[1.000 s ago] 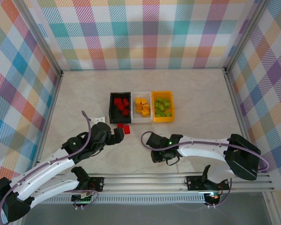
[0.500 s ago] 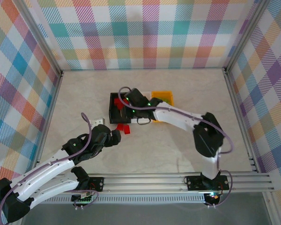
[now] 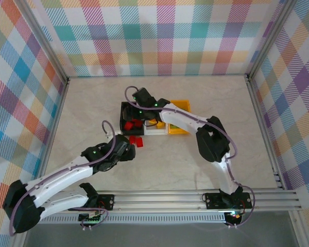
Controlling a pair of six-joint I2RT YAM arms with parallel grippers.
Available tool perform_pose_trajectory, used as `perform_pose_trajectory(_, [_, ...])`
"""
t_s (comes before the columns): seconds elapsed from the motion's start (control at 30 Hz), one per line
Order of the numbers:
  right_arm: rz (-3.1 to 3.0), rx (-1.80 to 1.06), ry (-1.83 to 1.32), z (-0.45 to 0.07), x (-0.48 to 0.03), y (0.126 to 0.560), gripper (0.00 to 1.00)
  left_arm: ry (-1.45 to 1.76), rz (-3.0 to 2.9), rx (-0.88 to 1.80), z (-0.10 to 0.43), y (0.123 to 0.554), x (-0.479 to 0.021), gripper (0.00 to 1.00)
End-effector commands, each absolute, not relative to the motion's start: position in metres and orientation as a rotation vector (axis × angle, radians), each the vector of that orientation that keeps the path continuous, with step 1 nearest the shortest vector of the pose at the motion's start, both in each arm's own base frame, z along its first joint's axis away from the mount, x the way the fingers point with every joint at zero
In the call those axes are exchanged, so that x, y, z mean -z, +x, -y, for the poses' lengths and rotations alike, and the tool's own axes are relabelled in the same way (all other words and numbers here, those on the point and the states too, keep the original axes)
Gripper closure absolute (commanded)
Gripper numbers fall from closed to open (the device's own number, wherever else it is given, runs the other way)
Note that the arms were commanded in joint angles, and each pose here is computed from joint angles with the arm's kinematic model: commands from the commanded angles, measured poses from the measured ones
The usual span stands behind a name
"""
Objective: Sort the legos into containers by color
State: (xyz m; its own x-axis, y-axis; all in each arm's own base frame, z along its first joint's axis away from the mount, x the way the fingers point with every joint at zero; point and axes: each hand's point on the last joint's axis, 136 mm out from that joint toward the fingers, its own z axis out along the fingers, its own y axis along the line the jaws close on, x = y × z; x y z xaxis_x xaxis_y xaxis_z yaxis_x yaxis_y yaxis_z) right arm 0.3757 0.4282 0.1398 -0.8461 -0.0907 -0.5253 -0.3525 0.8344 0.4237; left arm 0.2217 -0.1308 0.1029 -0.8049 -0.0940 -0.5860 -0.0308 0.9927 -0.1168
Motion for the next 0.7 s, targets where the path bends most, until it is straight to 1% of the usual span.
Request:
perform_pose_trajectory(0.0, [-2.401,-0.79,-0.302,-0.414,-0.194,0.362,0.17,-0.062,-2.505,0.161,0.144,0.242,-0.098,0.1])
perform_pose_trajectory(0.13, [-2.41,-0.791,-0.259,-0.387,-0.191,0.34,0.17,-0.052,-2.534,0.122,0.152,0.26,-0.083,0.14])
perform_pose_trajectory(0.3, [-2.429,-0.785,-0.192,-0.359,-0.18,0.319,0.17,-0.064,-2.538,0.057,0.151,0.273,-0.07,0.2])
perform_pose_trajectory(0.47, [-2.449,-0.771,-0.145,-0.343,-0.168,0.308,0.17,-0.084,-2.544,0.021,0.149,0.285,-0.058,0.28])
perform_pose_trajectory(0.67, [-2.455,-0.762,-0.117,-0.333,-0.163,0.301,0.17,-0.102,-2.53,-0.017,0.15,0.3,-0.046,0.4])
